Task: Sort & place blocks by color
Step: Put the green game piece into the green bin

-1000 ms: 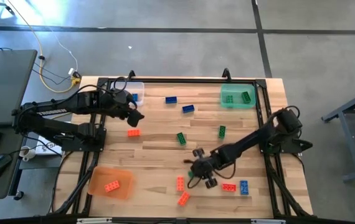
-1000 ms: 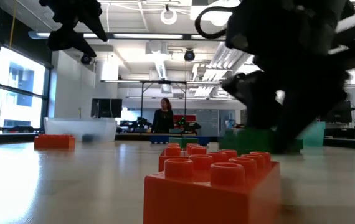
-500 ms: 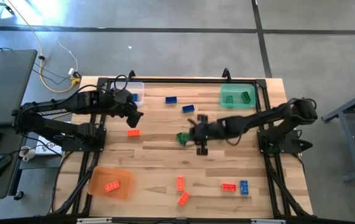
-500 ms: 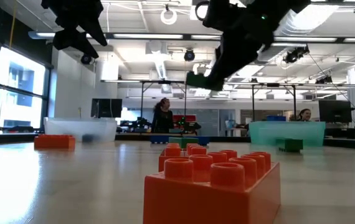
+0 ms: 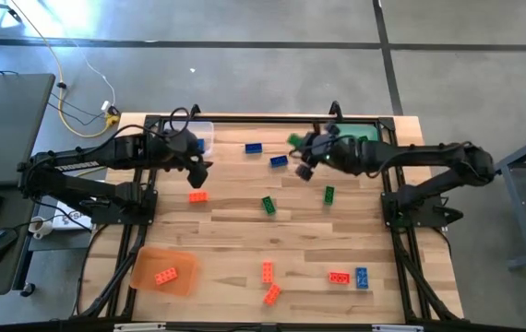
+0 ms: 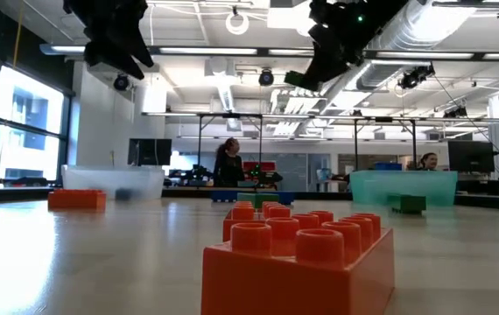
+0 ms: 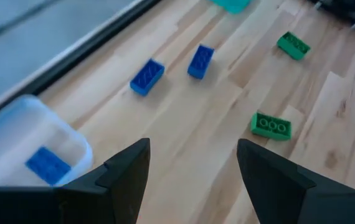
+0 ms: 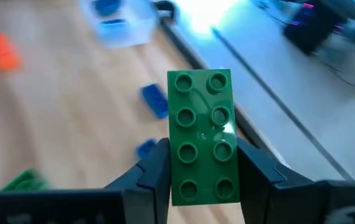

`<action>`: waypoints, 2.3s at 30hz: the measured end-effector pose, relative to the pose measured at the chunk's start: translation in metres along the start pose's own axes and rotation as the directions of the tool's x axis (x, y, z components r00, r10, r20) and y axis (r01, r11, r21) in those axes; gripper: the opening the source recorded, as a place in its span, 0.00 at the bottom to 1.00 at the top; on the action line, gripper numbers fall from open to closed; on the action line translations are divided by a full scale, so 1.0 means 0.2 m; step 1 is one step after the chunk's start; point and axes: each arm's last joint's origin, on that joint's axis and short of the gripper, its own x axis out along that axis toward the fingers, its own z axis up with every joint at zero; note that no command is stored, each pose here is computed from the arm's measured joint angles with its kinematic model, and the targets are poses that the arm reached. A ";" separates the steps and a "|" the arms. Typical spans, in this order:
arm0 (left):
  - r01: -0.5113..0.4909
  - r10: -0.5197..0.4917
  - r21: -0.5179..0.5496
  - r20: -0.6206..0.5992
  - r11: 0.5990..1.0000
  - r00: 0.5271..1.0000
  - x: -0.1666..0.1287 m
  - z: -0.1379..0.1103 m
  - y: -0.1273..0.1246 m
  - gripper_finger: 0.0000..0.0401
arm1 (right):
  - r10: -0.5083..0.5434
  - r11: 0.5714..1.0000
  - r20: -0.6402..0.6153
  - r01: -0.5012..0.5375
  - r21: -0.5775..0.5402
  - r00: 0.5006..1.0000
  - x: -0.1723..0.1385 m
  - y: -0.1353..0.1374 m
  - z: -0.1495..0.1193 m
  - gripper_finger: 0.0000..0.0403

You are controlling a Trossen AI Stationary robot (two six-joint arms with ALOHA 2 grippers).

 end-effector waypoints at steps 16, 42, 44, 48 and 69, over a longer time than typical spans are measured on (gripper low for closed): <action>-0.036 -0.004 0.188 0.207 0.982 0.978 0.00 0.12 0.03 0.57 | -0.307 0.846 -0.336 0.417 0.332 0.890 0.09 -0.36 -0.16 0.28; -0.030 0.001 0.288 0.099 0.957 0.995 0.26 0.18 0.10 0.57 | -0.072 0.660 -0.713 0.570 0.490 0.697 0.28 -0.60 -0.40 0.28; -0.005 -0.020 0.302 0.082 0.953 0.996 0.32 0.19 0.10 0.57 | -0.065 0.673 -0.720 0.563 0.480 0.691 0.29 -0.60 -0.41 0.28; 0.016 -0.035 0.310 0.056 0.951 0.998 0.45 0.20 0.11 0.57 | -0.060 0.665 -0.734 0.576 0.476 0.676 0.31 -0.62 -0.43 0.28; 0.130 -0.115 0.344 -0.064 0.930 0.991 0.88 0.31 0.14 0.57 | 0.083 0.701 -0.737 0.487 0.522 0.671 0.31 -0.73 -0.47 0.40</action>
